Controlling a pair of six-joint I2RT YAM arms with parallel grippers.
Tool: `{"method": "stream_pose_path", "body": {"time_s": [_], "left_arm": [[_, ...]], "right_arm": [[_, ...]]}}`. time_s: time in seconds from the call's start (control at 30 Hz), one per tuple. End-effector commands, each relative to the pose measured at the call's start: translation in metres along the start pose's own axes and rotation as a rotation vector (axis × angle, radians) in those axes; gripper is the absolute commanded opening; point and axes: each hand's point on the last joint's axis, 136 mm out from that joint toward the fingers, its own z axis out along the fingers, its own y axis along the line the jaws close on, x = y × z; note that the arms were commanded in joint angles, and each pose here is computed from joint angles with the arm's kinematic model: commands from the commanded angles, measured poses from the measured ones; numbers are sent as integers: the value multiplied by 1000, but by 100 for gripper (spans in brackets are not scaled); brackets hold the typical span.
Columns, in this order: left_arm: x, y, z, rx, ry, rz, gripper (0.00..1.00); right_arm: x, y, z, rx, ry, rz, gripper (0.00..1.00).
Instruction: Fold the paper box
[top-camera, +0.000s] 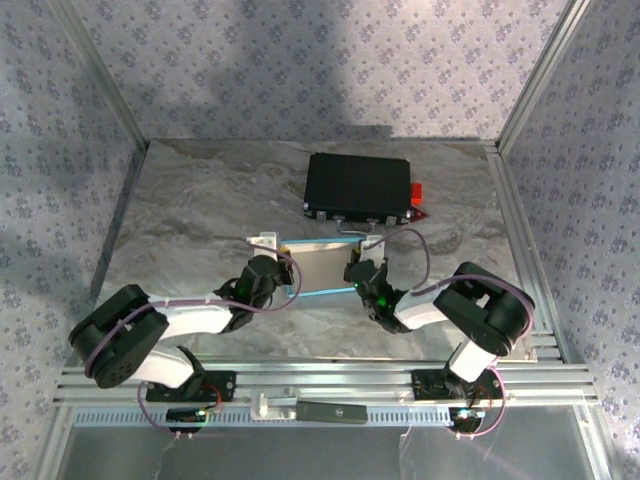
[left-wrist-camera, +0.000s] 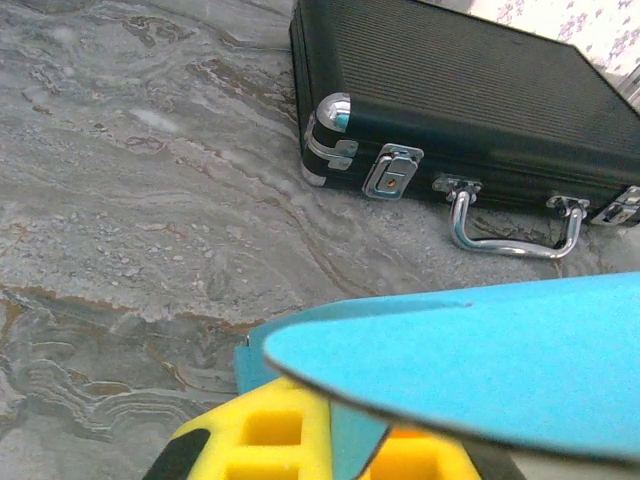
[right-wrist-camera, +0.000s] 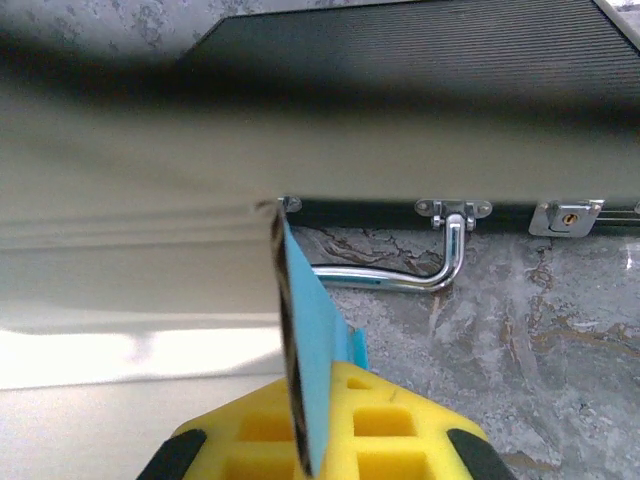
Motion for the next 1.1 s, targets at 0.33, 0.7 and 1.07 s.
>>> {"method": "stream_pose_path", "body": {"time_s": [0.33,0.7,1.07], "left_arm": [[-21,-32,-14,72,73,-195,0],[25,-33,15,131,147,-339,0],[-17,-45,-58,68,188,-358,56]], "right_arm": [[20,11,-2,-64,121,-25,0],[30,7,2,-33,151,-17,0],[22,-5,-4,3,131,-24,0]]}}
